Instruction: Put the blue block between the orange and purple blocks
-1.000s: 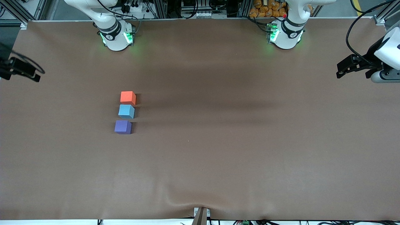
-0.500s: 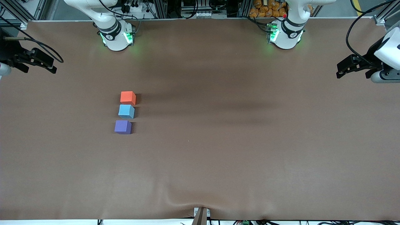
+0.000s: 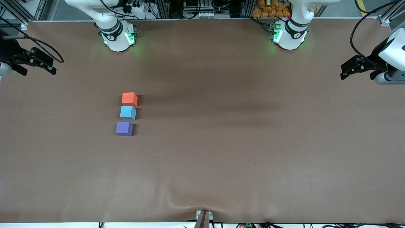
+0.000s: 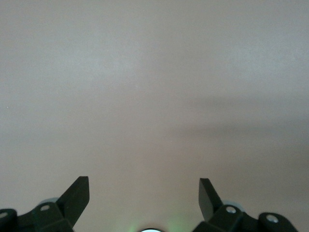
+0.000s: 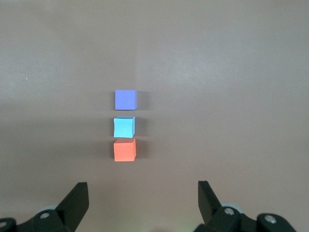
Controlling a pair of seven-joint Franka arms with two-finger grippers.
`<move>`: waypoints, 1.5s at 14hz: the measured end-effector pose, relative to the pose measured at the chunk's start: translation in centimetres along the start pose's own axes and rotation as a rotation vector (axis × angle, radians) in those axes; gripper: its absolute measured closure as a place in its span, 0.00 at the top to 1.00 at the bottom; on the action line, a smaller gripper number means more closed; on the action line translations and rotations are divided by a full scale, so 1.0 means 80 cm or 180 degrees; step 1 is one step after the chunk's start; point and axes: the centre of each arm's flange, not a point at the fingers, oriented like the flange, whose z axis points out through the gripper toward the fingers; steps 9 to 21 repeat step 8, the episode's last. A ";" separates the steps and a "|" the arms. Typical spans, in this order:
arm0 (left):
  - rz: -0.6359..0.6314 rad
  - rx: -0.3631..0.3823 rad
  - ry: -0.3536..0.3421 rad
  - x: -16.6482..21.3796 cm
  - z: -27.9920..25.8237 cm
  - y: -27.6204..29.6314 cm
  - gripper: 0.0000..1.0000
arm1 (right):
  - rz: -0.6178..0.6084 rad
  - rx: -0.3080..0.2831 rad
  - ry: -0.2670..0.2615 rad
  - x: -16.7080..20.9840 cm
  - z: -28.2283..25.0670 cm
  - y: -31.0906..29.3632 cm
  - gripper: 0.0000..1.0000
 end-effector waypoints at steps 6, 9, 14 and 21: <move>0.0000 0.0000 -0.0001 0.000 0.000 0.000 1.00 | -0.0117 -0.0002 0.0004 0.000 -0.001 -0.001 1.00; 0.0000 0.0000 -0.0001 0.000 0.000 0.000 1.00 | -0.0132 -0.0002 0.0004 0.000 -0.001 -0.001 1.00; 0.0000 0.0000 -0.0001 0.000 0.000 0.000 1.00 | -0.0132 -0.0002 0.0004 0.000 -0.001 -0.001 1.00; 0.0000 0.0000 -0.0001 0.000 0.000 0.000 1.00 | -0.0132 -0.0002 0.0004 0.000 -0.001 -0.001 1.00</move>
